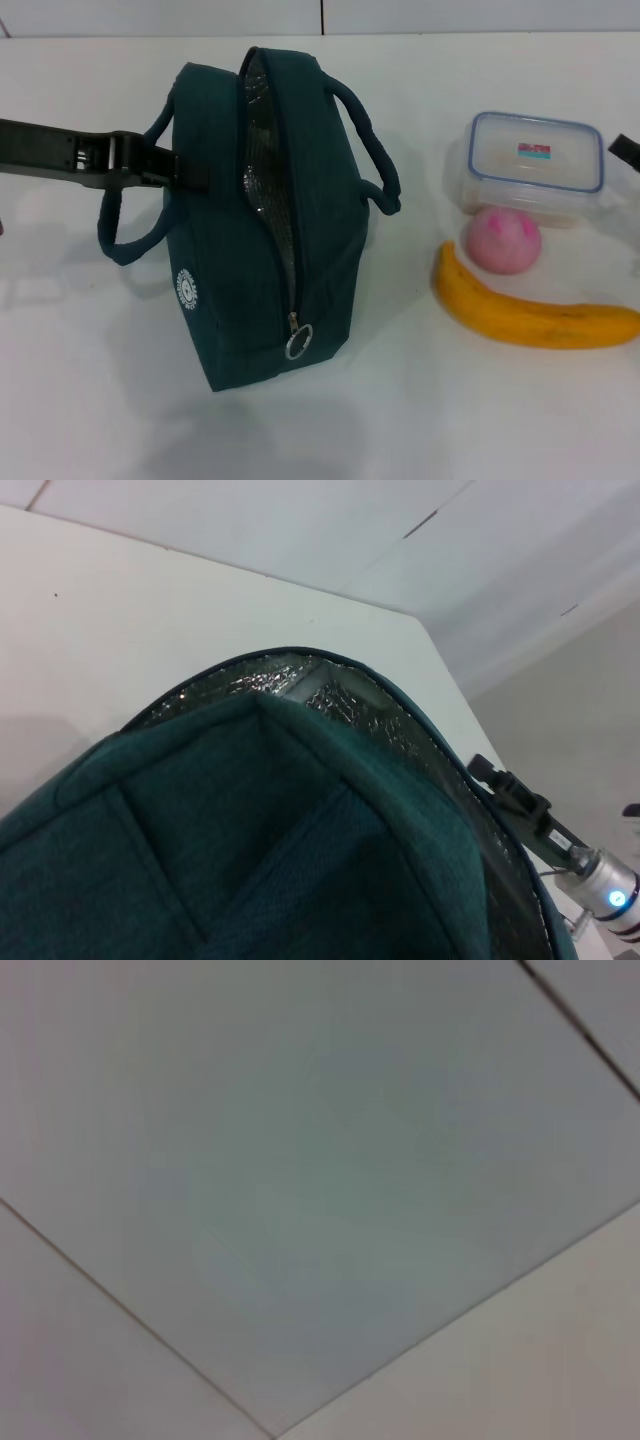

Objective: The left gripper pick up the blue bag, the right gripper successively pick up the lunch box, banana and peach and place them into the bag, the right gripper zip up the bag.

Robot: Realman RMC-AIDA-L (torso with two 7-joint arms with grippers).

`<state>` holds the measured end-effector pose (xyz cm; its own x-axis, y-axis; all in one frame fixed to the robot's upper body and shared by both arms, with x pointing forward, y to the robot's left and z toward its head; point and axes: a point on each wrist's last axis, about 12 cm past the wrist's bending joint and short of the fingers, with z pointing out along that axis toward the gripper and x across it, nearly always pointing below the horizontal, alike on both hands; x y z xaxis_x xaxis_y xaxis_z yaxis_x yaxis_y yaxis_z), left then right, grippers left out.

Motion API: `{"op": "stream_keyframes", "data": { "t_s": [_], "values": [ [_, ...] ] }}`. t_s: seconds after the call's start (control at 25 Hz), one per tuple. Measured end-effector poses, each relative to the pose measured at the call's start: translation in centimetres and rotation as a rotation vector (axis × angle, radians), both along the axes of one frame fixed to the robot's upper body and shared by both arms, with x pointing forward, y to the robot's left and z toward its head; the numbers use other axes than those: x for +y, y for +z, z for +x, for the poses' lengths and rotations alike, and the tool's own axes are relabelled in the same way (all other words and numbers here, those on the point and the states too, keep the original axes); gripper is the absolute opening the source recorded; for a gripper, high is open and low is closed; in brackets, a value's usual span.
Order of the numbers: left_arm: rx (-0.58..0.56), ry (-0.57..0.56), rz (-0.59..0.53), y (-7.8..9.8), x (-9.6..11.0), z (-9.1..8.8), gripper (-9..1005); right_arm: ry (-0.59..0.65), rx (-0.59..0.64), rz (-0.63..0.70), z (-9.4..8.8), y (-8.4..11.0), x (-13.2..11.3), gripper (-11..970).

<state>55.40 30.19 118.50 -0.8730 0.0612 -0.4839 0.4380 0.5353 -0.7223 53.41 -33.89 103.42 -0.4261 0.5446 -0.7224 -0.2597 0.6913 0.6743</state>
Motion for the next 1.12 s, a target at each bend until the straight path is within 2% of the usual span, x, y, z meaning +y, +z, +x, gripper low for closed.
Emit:
{"op": "stream_keyframes", "data": {
  "t_s": [0.04, 0.08, 0.28, 0.72, 0.8, 1.0, 1.12],
  "values": [
    [0.0, -0.001, -0.001, 0.0, 0.0, 0.0, 41, 0.0, 0.0, 0.0, 0.0, 0.0, 0.0, 792],
    [0.0, -0.001, -0.001, 0.0, 0.0, 0.0, 41, 0.015, 0.019, 0.018, 0.8, 0.0, 1.1, 792],
    [-0.019, -0.01, -0.026, 0.3, -0.3, 0.1, 41, 0.032, 0.068, 0.014, 1.4, -0.5, 2.2, 791],
    [-0.004, -0.009, -0.036, -0.2, -0.1, 0.0, 42, 0.082, 0.093, 0.067, 1.2, -0.4, 3.0, 780],
    [-0.002, -0.007, -0.037, -0.3, 0.0, 0.0, 42, 0.094, 0.082, 0.09, 0.9, -0.2, 3.0, 646],
    [0.0, -0.004, -0.037, -0.3, 0.1, -0.1, 42, 0.105, 0.058, 0.137, 0.6, 0.2, 3.0, 484],
    [0.0, -0.004, -0.037, -0.4, 0.1, -0.1, 42, 0.11, 0.058, 0.152, 0.6, 0.3, 3.0, 486]
  ]
}}
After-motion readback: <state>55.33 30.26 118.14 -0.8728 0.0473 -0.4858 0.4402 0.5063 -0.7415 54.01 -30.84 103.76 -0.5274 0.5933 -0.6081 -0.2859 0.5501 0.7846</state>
